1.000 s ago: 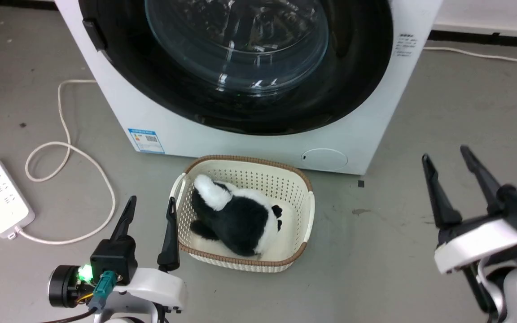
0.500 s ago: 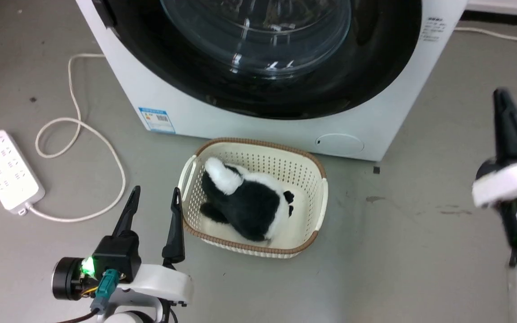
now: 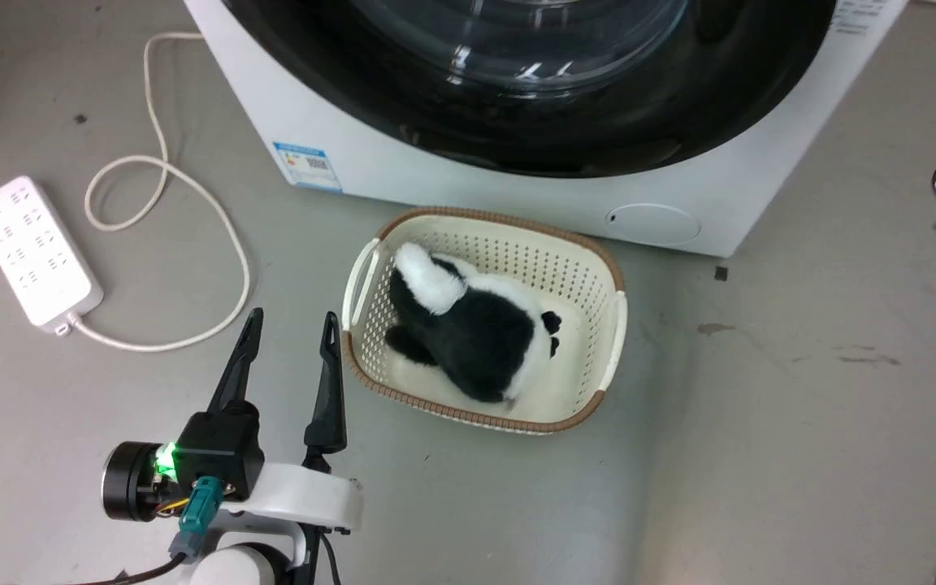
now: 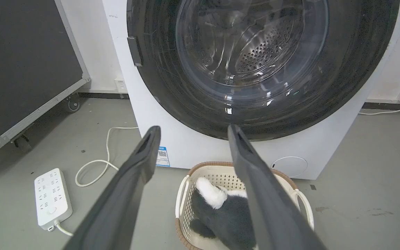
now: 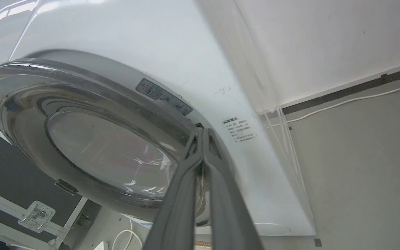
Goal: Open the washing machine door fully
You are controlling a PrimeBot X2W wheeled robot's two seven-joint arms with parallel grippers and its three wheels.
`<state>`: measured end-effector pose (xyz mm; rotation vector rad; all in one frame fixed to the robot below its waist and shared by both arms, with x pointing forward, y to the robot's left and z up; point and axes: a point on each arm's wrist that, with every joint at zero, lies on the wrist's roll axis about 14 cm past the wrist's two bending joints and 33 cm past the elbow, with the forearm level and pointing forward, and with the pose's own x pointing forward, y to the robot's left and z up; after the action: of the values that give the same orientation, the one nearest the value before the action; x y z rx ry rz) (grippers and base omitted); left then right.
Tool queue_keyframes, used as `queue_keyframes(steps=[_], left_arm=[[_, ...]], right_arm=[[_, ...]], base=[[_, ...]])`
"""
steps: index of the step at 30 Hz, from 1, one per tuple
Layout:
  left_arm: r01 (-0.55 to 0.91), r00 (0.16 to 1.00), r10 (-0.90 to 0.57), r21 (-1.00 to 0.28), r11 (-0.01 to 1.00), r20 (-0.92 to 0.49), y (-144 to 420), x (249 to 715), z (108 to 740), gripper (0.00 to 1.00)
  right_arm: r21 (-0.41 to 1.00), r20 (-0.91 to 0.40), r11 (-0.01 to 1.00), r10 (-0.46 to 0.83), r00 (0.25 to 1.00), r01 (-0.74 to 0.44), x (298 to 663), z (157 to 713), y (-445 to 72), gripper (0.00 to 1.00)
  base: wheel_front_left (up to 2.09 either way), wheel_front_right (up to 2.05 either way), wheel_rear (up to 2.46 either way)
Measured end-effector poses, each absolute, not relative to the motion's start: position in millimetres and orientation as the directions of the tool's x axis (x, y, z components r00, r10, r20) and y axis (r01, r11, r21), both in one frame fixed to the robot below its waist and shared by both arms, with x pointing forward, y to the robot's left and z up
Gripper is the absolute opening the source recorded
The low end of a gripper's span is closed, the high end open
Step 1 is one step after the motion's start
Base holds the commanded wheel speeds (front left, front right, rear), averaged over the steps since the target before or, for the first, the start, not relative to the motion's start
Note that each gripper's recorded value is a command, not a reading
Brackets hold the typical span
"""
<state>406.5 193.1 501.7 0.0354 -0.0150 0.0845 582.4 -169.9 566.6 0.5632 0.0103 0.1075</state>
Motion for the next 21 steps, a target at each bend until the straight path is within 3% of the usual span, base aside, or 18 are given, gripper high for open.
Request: queue_keyframes(steps=[6,21], left_arm=[[-0.104,0.995,0.104,0.037,0.994,-0.002,197.4,406.1,492.1,1.0],[-0.128,0.992,0.127,0.042,0.991,0.014,201.2,416.1,487.8,1.0]], right_arm=[[0.662,-0.099,0.746,0.181,0.978,-0.071,615.3,549.1,-153.6,0.0],[0.803,-0.21,0.595,0.343,0.916,-0.039,667.8,536.6,-122.5,0.0]], base=[[0.0,0.0,0.0],[0.0,0.0,0.0]])
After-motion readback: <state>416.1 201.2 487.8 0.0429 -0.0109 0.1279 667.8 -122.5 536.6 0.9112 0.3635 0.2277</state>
